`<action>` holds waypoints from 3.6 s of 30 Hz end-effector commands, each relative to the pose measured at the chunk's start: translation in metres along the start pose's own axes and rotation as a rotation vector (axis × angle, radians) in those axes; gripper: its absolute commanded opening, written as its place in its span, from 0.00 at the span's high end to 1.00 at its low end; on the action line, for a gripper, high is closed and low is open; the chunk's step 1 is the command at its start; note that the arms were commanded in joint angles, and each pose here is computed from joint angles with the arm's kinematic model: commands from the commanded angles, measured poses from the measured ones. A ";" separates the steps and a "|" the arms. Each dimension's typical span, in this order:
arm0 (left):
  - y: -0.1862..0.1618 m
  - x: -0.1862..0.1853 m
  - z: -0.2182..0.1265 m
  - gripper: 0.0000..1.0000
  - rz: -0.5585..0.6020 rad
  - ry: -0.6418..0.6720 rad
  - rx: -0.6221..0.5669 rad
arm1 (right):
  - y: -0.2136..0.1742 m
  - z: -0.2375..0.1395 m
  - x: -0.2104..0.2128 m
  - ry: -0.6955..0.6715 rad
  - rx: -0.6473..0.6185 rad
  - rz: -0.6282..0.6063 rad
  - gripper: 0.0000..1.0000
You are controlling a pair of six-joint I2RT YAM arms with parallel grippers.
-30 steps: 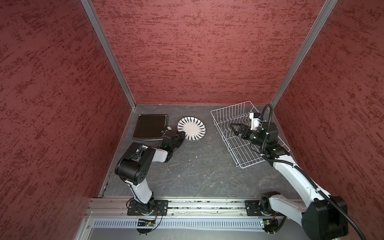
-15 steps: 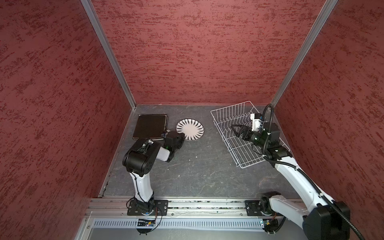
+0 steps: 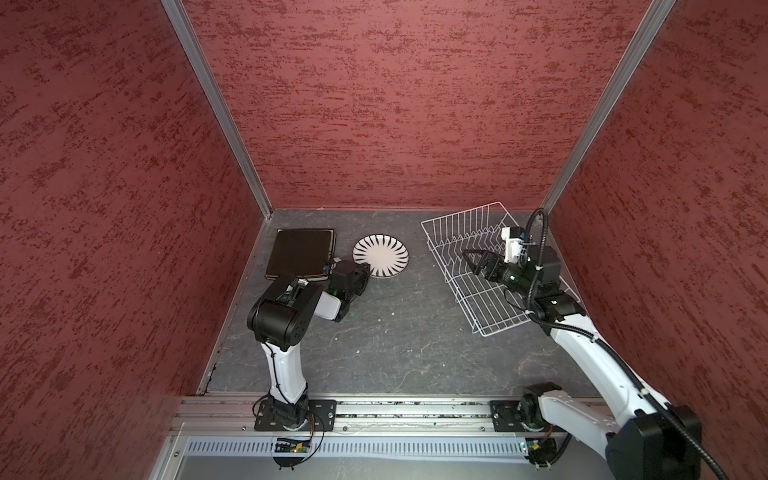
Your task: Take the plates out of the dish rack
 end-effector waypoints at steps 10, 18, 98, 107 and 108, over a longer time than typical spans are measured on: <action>0.014 -0.025 0.003 0.94 -0.033 -0.133 -0.032 | -0.003 -0.005 -0.006 -0.023 -0.021 -0.008 0.01; 0.014 -0.022 0.002 0.88 -0.045 -0.121 -0.030 | -0.003 -0.006 -0.006 -0.026 -0.024 -0.009 0.01; 0.026 -0.084 -0.134 0.00 0.677 0.072 -0.025 | 0.001 -0.043 -0.041 -0.350 -0.391 -0.160 0.01; 0.054 -0.080 -0.150 0.01 0.784 0.079 -0.207 | 0.009 -0.032 -0.072 -0.503 -0.525 -0.296 0.01; 0.056 -0.080 -0.152 0.01 0.800 0.067 -0.233 | 0.009 -0.031 -0.077 -0.523 -0.533 -0.308 0.01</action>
Point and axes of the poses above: each gripper's point midway between its finger pads, its own z axis out along the fingers, its own x axis along the line the jaws close on, y = z × x, the point moved 9 cm from there along -z, back along the fingers, and after that the axes turned 13 degrees about z, right-handed, at the moved point
